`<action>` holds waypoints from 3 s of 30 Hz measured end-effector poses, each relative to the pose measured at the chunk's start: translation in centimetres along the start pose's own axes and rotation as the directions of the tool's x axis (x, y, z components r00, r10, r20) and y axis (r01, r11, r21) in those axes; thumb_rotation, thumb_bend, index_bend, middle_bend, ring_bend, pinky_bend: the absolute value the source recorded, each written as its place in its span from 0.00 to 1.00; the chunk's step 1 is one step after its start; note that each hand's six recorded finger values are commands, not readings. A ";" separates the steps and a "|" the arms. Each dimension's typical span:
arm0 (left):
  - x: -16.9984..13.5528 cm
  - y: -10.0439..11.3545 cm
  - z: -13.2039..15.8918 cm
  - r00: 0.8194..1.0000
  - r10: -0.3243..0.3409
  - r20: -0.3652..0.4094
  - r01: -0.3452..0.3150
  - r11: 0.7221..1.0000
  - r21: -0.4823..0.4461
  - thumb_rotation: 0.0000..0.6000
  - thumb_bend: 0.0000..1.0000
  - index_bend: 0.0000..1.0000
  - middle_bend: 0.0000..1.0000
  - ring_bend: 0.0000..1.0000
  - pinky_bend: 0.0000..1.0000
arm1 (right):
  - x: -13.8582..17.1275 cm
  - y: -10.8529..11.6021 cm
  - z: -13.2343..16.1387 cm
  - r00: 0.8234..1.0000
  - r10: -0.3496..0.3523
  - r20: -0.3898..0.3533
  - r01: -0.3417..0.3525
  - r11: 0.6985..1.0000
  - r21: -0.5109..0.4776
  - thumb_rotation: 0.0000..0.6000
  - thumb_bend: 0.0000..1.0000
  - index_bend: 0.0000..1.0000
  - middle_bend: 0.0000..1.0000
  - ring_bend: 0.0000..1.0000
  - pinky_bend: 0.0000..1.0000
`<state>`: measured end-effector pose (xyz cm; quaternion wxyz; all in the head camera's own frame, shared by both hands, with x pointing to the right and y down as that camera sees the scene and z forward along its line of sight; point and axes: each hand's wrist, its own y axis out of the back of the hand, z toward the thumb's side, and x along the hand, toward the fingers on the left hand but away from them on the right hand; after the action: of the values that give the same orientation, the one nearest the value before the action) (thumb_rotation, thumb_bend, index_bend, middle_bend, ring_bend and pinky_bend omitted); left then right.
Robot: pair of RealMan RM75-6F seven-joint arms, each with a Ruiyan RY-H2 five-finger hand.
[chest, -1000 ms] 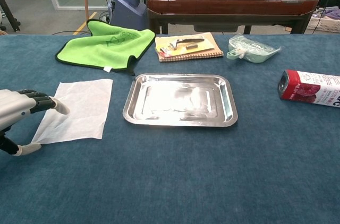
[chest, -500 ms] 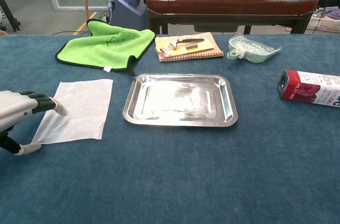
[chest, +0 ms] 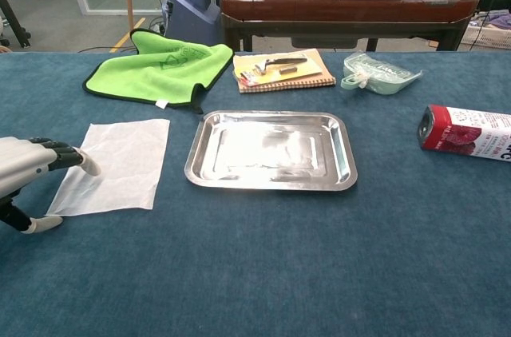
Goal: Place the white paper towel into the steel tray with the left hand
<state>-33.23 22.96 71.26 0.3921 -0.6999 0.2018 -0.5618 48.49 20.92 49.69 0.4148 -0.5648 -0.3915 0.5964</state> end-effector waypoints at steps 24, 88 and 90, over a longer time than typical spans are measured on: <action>2.8 1.0 -0.8 0.993 0.114 -0.029 -0.117 0.985 -0.128 1.00 0.24 0.45 0.25 0.20 0.11 | 0.3 0.1 -0.3 1.000 -0.001 0.015 0.001 1.000 0.001 1.00 0.11 0.19 0.21 0.11 0.20; 9.1 11.4 14.8 0.885 0.350 0.307 -0.080 0.764 -0.640 1.00 0.38 0.64 0.41 0.32 0.14 | 0.6 1.3 0.4 1.000 -0.022 0.022 0.021 1.000 0.021 1.00 0.11 0.19 0.21 0.11 0.20; 9.9 10.5 14.4 0.896 0.329 0.297 -0.085 0.785 -0.614 1.00 0.38 0.64 0.40 0.32 0.14 | 0.6 1.3 0.4 1.000 -0.020 0.023 0.019 1.000 0.021 1.00 0.11 0.19 0.21 0.11 0.20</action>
<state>-15.13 14.05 68.43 0.2495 -0.8561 0.3602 -0.2739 48.05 21.06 48.32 0.4220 -0.5498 -0.3955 0.6027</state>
